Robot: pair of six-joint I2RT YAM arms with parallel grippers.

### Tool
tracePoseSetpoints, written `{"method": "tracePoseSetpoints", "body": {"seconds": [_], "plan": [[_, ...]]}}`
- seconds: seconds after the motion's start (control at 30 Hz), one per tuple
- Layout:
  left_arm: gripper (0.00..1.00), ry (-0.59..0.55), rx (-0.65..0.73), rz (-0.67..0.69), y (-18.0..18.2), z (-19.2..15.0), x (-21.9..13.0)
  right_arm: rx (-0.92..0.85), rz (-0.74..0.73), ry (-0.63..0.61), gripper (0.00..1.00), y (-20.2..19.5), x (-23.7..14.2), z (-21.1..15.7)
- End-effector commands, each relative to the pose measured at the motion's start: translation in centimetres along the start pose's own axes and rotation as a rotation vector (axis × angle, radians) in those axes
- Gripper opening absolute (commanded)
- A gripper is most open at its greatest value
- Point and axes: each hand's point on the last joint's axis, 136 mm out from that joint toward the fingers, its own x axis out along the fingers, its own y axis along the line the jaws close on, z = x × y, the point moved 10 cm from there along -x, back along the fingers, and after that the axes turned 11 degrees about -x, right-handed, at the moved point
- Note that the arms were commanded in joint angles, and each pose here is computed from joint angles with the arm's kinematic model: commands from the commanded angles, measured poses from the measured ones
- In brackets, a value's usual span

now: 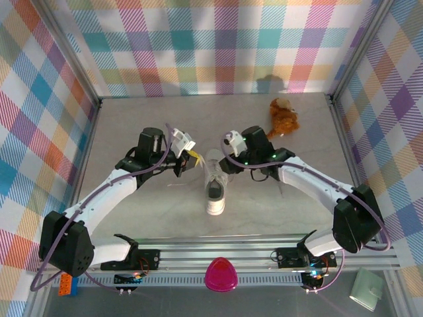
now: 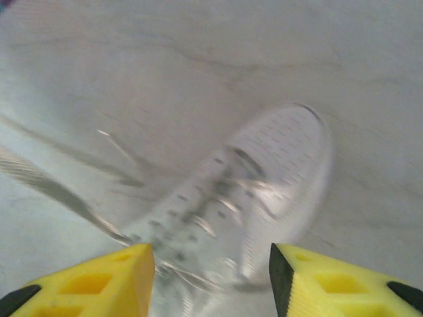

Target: Tie the shoes

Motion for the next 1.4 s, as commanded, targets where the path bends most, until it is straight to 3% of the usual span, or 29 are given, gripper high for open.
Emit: {"method": "tracePoseSetpoints", "body": {"seconds": [0.0, 0.13, 0.2, 0.37, 0.83, 1.07, 1.2, 1.37], "plan": [[0.0, 0.005, 0.021, -0.034, -1.2, 0.8, -0.4, 0.054, -0.079, 0.225, 0.52, -2.6, -0.3, -2.5], [0.0, -0.024, 0.018, -0.047, -1.7, 1.6, -0.7, 0.093, -0.184, 0.439, 0.55, -5.8, 0.9, -3.8], [0.0, -0.04, 0.012, -0.047, -1.9, 2.0, -0.9, 0.095, -0.196, 0.484, 0.56, -6.4, 1.7, -3.6], [0.0, -0.061, 0.009, -0.038, -2.2, 2.7, -1.4, 0.146, -0.189, 0.504, 0.58, -7.3, 4.0, -3.2], [0.0, -0.021, -0.017, -0.057, -1.8, 2.2, -0.3, 0.545, -0.296, 0.652, 0.61, -8.9, 8.9, -4.7], [0.0, -0.008, -0.006, -0.061, -1.7, 2.3, -0.1, 0.583, -0.347, 0.742, 0.61, -8.4, 10.1, -6.4], [0.0, 0.003, -0.005, -0.062, -1.6, 2.0, 0.0, 0.578, -0.329, 0.772, 0.54, -7.8, 11.0, -7.7], [0.0, 0.012, -0.004, -0.062, -1.6, 1.9, 0.1, 0.546, -0.332, 0.725, 0.25, -7.7, 10.2, -7.4]]}}
